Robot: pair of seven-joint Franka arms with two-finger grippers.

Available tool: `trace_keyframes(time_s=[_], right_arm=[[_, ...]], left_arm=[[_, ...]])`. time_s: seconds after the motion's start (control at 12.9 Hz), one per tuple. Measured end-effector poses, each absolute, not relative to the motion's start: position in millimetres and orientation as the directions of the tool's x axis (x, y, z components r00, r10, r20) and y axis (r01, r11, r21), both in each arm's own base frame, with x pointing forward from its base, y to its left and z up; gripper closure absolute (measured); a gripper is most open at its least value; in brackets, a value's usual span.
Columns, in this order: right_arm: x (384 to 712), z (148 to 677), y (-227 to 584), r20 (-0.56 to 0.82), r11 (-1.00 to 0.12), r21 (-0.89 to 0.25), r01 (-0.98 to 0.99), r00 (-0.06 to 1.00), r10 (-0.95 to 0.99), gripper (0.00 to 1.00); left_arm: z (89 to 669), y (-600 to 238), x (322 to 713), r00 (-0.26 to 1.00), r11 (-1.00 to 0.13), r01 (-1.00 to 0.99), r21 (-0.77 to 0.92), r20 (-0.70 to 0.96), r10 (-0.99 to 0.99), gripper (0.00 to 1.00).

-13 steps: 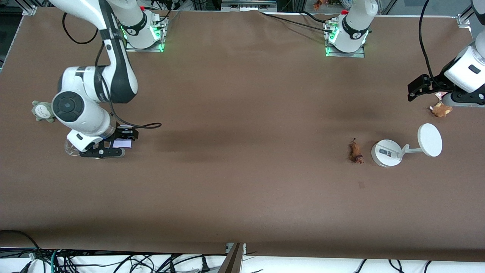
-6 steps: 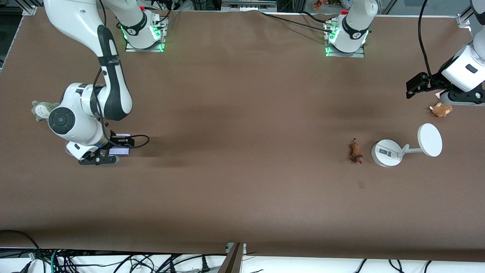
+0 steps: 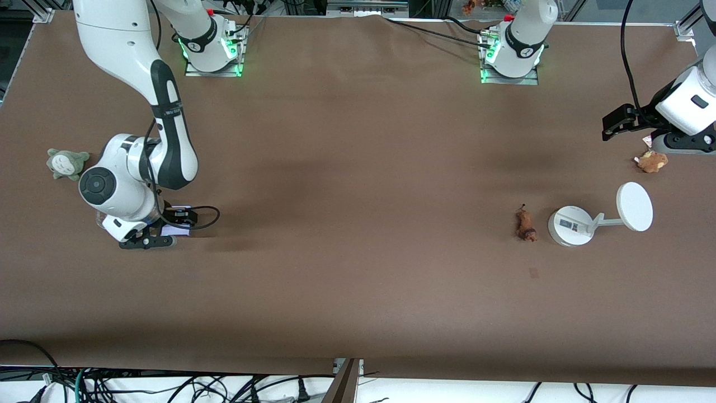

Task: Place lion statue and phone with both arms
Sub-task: 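Lower the white phone beside the clear cup and open the right gripper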

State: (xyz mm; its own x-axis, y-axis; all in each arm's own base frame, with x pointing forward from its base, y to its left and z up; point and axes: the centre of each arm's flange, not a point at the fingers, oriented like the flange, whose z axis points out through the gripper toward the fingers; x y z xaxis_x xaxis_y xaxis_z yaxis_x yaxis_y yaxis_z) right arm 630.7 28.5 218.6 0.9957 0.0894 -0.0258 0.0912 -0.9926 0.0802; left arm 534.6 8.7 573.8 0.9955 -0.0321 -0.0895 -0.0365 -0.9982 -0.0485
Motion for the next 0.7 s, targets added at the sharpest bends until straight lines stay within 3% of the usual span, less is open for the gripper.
trace_keyframes(time_s=[0.7], right_arm=[[628.7, 175.9, 27.9, 0.005, -0.993, 0.053, 0.102, 0.995, 0.102, 0.15]], left_arm=[[574.7, 6.7, 534.8, 0.996, -0.998, -0.040, -0.049, -0.088, -0.036, 0.00]])
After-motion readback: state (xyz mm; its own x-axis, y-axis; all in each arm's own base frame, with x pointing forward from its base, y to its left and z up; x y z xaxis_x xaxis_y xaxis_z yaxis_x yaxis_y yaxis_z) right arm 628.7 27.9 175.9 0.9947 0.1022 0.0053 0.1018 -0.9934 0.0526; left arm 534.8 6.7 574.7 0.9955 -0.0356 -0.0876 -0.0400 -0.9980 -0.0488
